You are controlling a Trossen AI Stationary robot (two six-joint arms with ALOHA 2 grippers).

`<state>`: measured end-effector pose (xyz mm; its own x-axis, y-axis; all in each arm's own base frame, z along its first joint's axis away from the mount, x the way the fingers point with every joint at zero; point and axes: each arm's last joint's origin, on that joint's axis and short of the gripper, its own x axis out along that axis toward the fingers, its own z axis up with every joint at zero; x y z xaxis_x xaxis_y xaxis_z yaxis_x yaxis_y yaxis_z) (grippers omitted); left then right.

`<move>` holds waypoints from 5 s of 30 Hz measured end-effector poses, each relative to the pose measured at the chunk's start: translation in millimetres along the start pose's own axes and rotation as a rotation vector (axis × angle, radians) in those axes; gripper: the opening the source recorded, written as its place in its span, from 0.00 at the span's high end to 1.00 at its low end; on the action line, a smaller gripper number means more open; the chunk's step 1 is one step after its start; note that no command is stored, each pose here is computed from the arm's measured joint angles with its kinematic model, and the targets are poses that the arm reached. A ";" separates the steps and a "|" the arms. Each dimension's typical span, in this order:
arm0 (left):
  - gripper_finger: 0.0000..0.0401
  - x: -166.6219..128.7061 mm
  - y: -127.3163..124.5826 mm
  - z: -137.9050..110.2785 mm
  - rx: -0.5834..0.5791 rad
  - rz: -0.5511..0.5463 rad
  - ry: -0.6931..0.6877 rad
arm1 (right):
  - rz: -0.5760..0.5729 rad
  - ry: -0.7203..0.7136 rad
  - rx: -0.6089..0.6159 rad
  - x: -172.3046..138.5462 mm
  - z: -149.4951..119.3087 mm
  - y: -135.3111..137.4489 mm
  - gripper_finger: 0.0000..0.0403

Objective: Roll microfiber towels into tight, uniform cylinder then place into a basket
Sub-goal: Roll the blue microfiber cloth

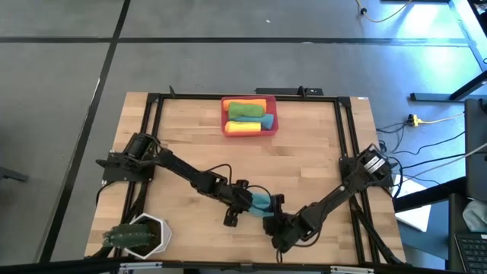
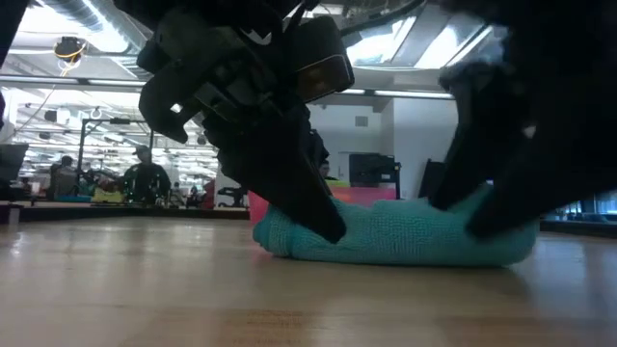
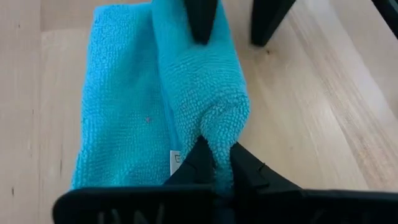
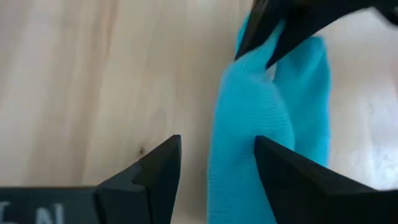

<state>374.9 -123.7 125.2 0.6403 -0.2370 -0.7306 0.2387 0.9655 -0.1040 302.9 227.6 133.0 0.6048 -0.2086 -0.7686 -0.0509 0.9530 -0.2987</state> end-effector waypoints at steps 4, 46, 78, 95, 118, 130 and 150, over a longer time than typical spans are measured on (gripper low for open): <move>0.99 0.0 -0.3 0.1 -0.003 -0.006 -0.001 | -0.041 0.020 -0.026 11.6 -7.3 4.1 0.49; 0.93 -12.7 3.5 1.4 -0.135 -0.071 0.070 | -0.003 0.143 0.256 9.2 -4.7 -17.7 0.92; 0.90 -25.8 40.4 -22.2 -0.332 -0.174 0.091 | 0.402 -0.018 0.776 39.5 -44.0 -61.0 0.92; 0.56 -72.7 30.0 7.4 -0.061 0.025 -0.093 | 0.389 0.008 0.827 41.0 -46.3 -62.4 0.92; 0.55 -14.5 -15.5 -19.6 0.235 0.277 -0.084 | 0.391 -0.002 0.790 43.4 -45.0 -66.6 0.89; 0.55 -2.1 -7.4 -28.4 0.159 0.208 -0.038 | 0.380 -0.004 0.597 36.0 -22.6 -65.8 0.48; 0.59 -1.2 -2.4 -29.1 0.094 0.167 -0.031 | 0.125 -0.211 0.403 -23.2 36.9 -49.2 0.53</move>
<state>352.3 -122.6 106.7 0.6987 -0.0792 -0.7110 0.1937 0.9777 0.0814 320.6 193.6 186.3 0.7642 -0.0776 -0.6404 0.1538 0.9860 0.0641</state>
